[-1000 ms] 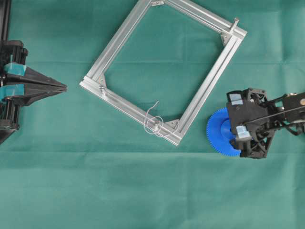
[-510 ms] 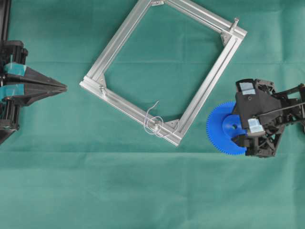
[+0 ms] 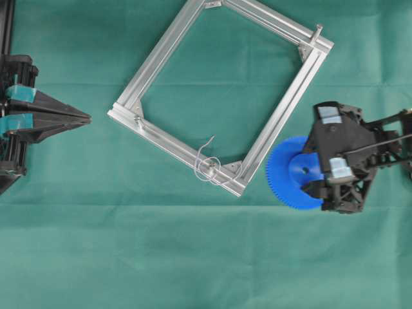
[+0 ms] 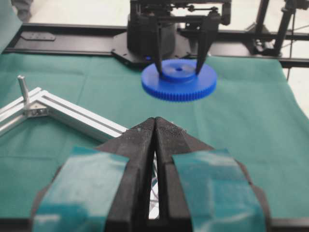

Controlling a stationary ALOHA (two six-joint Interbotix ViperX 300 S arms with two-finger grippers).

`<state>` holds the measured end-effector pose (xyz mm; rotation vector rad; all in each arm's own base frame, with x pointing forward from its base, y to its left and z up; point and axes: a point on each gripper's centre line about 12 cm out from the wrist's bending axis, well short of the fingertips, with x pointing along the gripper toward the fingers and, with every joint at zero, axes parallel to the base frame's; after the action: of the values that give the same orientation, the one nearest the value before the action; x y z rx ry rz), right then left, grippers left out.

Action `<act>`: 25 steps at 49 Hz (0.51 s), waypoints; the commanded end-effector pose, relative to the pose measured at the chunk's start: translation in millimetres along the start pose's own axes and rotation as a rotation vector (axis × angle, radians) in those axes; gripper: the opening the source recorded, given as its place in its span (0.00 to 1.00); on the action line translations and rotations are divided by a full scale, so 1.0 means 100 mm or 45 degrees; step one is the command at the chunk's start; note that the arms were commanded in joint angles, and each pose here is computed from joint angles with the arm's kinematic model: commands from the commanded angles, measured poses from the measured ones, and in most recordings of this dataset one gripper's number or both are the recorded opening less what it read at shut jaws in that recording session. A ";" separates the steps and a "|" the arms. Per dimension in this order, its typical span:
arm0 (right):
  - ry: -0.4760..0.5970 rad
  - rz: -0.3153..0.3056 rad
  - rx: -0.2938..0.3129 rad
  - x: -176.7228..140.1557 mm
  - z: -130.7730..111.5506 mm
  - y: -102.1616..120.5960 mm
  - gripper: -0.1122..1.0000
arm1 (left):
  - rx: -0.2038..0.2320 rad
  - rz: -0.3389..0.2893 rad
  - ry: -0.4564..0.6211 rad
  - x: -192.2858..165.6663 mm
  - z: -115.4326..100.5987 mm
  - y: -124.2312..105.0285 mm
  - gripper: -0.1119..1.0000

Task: Find the location of the shaft and insert the gear.
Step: 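Carry the gear left toward the frame's lower shaft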

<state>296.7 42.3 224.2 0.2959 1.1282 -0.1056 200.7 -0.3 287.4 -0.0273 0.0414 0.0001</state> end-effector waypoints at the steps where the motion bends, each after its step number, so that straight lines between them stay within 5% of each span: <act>1: -0.060 0.024 -0.006 -0.08 0.18 0.09 0.73 | -0.006 0.002 -0.027 0.03 0.10 0.00 0.11; 25: -0.098 -0.005 -0.041 0.14 0.77 0.30 0.73 | -0.008 0.002 -0.025 0.03 0.10 0.00 0.11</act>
<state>365.4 48.2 229.2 0.2542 1.1074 -0.1128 200.9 0.0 286.2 -0.0289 0.0460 0.0017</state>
